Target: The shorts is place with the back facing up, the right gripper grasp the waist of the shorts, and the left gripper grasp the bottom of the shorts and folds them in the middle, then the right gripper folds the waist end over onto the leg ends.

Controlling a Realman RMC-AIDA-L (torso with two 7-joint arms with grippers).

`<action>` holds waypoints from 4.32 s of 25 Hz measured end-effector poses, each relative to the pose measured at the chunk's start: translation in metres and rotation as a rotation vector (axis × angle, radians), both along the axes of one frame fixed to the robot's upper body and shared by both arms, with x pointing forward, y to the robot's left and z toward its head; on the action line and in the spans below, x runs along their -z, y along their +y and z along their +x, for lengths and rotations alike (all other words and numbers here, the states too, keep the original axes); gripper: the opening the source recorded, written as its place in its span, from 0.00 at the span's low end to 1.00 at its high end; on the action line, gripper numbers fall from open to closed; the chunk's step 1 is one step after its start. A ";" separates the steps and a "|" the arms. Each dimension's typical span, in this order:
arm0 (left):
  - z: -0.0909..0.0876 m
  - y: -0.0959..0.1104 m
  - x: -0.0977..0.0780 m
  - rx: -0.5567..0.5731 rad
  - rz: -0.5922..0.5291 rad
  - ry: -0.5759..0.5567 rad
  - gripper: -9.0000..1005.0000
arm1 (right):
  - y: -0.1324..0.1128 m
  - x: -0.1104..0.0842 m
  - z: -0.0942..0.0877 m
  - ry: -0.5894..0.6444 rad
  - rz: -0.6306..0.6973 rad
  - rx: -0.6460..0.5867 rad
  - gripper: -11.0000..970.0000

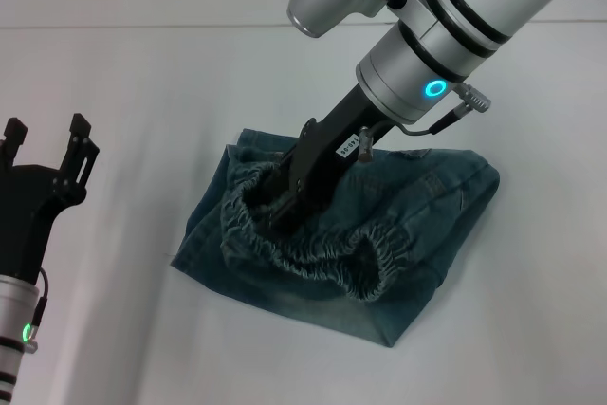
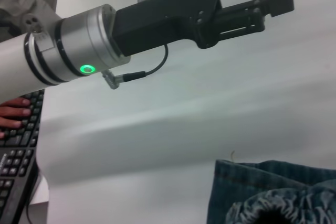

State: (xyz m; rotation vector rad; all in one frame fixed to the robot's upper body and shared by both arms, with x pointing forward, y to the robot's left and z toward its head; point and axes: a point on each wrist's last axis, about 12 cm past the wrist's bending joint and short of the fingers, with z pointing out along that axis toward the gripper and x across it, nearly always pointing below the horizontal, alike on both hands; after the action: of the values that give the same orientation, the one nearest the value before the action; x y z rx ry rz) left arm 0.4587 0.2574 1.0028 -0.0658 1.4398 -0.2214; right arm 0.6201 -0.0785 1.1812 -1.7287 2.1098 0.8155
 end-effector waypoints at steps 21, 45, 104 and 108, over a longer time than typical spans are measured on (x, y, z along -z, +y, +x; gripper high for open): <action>0.006 0.010 -0.004 -0.058 -0.019 -0.019 0.77 | -0.063 -0.016 -0.042 0.220 -0.040 -0.106 0.98; 0.010 0.008 -0.003 -0.051 -0.019 0.000 0.77 | -0.055 0.033 -0.029 0.180 -0.161 0.014 0.98; -0.022 0.067 -0.040 0.845 0.063 0.281 0.77 | -0.226 0.108 -0.124 -0.099 0.709 0.518 0.98; -0.017 0.061 -0.043 0.918 0.066 0.321 0.77 | -0.217 0.121 -0.132 -0.057 0.682 0.487 0.97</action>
State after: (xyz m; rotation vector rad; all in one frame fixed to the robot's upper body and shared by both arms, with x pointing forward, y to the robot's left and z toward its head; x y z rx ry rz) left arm 0.4421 0.3187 1.0461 0.6532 1.7130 -0.9444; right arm 0.4877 -0.2951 1.0605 -0.8379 1.7887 1.1280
